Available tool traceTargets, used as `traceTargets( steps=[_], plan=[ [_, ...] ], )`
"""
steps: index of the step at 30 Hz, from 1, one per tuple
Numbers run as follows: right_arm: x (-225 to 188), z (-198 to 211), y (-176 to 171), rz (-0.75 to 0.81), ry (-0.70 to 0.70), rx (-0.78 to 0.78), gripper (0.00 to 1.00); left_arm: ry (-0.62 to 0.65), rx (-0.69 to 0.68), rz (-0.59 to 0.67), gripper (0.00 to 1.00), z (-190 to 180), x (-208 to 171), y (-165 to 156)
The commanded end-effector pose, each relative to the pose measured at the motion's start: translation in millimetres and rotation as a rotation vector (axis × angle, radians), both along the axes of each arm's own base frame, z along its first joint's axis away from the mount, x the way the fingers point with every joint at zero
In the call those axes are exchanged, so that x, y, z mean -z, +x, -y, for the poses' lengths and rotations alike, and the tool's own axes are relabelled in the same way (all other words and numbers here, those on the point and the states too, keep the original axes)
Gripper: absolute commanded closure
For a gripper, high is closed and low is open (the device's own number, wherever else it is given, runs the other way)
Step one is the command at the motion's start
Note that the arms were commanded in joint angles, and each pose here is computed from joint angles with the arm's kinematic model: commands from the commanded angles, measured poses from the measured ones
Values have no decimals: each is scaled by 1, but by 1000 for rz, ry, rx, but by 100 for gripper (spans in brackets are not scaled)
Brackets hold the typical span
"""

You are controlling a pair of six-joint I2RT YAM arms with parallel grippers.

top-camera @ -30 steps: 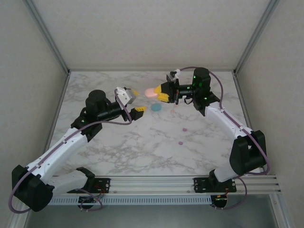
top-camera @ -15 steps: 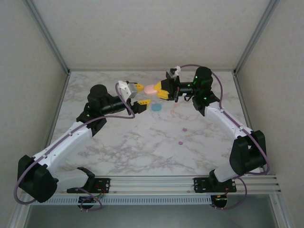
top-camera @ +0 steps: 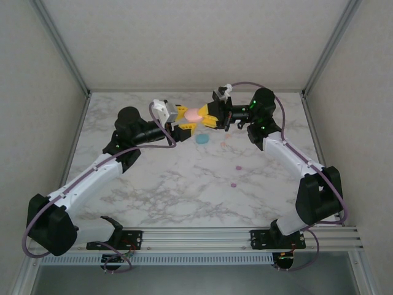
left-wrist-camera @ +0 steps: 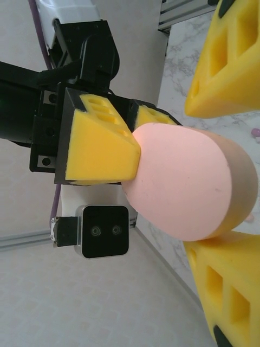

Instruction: Insert the wireless bluetooth earbuds into the charging case

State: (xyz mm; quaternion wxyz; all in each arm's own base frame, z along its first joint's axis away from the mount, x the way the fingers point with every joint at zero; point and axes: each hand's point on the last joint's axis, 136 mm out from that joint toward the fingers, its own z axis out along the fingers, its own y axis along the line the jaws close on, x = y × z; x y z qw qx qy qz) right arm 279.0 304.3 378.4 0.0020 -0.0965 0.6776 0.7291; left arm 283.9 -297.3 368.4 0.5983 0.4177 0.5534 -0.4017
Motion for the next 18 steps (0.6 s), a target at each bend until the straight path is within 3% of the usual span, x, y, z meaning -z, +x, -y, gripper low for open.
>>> traceTargets(
  steps=[1,6,11,15,18],
  plan=[
    [1,-3,0,14,16,-10,77,-44,46,46,48,3,-24,-8],
    [2,-5,0,7,18,-11,77,-34,46,39,55,4,-22,-7],
    [14,-6,1,18,-24,15,71,3,46,36,68,5,-19,-7],
    [28,1,-5,77,-146,58,53,90,58,30,74,4,-9,-11],
    [31,7,-13,109,-234,63,49,169,62,25,78,1,2,-14]
  ],
)
